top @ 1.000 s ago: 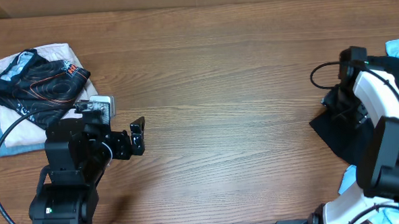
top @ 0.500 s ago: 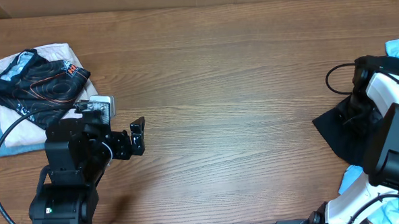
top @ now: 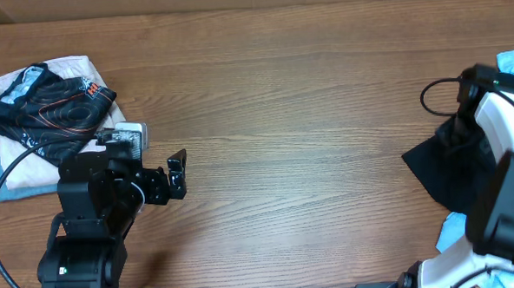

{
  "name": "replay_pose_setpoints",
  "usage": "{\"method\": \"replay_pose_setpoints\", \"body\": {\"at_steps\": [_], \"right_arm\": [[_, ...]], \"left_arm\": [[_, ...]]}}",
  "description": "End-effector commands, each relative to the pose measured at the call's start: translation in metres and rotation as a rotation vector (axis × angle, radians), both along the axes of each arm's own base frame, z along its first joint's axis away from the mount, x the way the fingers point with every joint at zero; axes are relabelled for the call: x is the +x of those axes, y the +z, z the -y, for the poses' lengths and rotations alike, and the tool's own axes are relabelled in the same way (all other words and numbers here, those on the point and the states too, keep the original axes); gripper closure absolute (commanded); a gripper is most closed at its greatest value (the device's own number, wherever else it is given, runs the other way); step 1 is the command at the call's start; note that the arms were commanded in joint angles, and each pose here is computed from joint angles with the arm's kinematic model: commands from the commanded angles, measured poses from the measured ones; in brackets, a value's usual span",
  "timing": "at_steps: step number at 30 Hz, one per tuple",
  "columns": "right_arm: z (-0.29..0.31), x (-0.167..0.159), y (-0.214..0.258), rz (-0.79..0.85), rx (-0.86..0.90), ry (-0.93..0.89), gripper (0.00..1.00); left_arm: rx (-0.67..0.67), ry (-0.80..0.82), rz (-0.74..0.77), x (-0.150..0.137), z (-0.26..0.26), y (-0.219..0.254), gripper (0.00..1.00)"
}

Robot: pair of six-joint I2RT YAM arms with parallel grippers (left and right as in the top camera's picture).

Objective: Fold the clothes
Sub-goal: 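Grasp the black T-shirt edge with the right gripper, then drag the black T-shirt left onto the table center with right gripper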

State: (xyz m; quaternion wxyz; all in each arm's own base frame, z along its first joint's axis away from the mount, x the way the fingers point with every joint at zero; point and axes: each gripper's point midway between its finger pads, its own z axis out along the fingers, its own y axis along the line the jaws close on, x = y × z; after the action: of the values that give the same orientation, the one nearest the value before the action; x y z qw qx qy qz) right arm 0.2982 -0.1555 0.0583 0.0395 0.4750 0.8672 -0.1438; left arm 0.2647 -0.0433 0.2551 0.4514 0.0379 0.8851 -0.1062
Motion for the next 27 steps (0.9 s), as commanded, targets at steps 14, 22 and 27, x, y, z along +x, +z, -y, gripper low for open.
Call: {"method": "replay_pose_setpoints", "body": {"at_steps": [14,22,27], "right_arm": [[0.006,0.031,0.006,0.06,-0.033,0.21,0.28],[0.021,0.023,-0.04,-0.038,0.0,0.196,0.15],[0.018,0.021,-0.041,-0.046,0.017,0.194,0.87]], "left_arm": [[-0.016,-0.017,0.03,0.001,0.005,0.013,0.0],[-0.016,-0.017,0.03,0.001,0.005,0.013,0.0],[-0.016,-0.017,0.033,0.001,0.005,0.013,0.0]]}}
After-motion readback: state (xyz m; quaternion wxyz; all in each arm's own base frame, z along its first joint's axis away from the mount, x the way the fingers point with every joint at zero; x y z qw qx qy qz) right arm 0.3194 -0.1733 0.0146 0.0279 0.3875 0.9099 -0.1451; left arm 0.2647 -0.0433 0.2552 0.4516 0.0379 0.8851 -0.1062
